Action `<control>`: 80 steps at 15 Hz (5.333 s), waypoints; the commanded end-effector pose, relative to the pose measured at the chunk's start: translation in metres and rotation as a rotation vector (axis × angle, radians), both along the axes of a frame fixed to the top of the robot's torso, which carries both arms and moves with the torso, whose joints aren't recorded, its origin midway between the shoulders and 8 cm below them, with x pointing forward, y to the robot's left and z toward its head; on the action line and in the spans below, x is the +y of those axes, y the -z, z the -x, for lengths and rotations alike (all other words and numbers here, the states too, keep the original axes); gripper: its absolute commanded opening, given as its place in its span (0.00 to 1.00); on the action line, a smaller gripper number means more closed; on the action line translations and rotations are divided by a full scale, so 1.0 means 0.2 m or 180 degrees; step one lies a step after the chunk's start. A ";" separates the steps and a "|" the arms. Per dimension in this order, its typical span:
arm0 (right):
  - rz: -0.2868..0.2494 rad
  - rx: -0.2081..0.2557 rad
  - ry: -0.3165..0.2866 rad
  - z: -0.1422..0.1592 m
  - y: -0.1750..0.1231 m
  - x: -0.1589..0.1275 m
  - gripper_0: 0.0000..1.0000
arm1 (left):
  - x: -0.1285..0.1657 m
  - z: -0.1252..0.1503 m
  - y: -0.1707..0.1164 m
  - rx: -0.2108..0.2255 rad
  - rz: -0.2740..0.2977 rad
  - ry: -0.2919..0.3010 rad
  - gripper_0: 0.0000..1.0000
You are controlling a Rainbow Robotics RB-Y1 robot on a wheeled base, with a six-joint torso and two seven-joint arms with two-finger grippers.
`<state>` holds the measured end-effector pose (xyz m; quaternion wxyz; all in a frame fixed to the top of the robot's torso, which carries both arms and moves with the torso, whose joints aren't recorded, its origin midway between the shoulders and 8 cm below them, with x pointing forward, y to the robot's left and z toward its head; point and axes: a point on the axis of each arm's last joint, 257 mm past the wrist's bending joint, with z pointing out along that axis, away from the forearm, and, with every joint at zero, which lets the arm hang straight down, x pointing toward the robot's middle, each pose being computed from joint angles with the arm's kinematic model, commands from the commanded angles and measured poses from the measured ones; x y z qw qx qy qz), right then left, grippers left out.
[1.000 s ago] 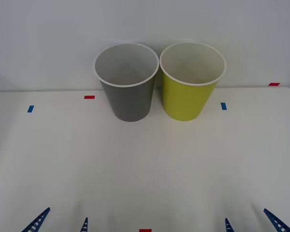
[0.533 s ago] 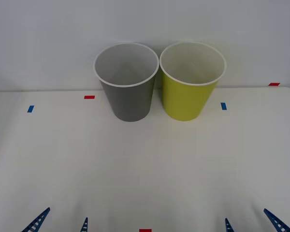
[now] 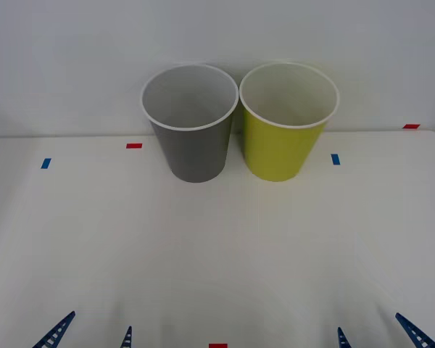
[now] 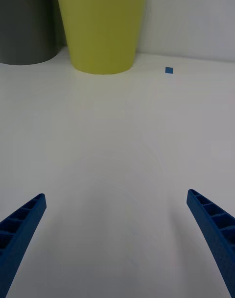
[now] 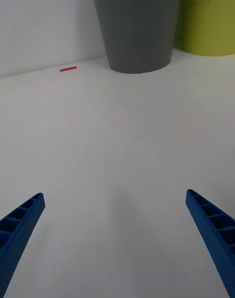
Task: Put cans in the gray bin and PET bottles in the light green bin.
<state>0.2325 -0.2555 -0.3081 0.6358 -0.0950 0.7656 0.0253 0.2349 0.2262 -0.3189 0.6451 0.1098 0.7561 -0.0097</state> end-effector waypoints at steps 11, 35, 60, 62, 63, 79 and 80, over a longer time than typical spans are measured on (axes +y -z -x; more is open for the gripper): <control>0.0000 0.0000 0.0000 0.00 0.00 0.00 1.00 | 0.00 0.00 0.00 0.0000 0.0000 0.0000 1.00; 0.0000 0.0000 0.0000 0.00 0.00 0.00 1.00 | 0.00 0.00 0.00 0.0000 0.0000 0.0000 1.00; 0.0000 0.0000 0.0000 0.00 0.00 0.00 1.00 | 0.00 0.00 0.00 0.0000 0.0000 0.0000 1.00; 0.0000 0.0000 0.0000 0.00 0.00 0.00 1.00 | 0.00 0.00 0.00 0.0000 0.0000 0.0000 1.00; 0.0000 0.0000 0.0000 0.00 0.00 0.00 1.00 | 0.00 0.00 0.00 0.0000 0.0000 0.0000 1.00; 0.0000 0.0000 0.0000 0.00 0.00 0.00 1.00 | 0.00 0.00 0.00 0.0000 0.0000 0.0000 1.00; 0.0000 0.0000 0.0000 0.00 0.00 0.00 1.00 | 0.00 0.00 0.00 0.0000 0.0000 0.0000 1.00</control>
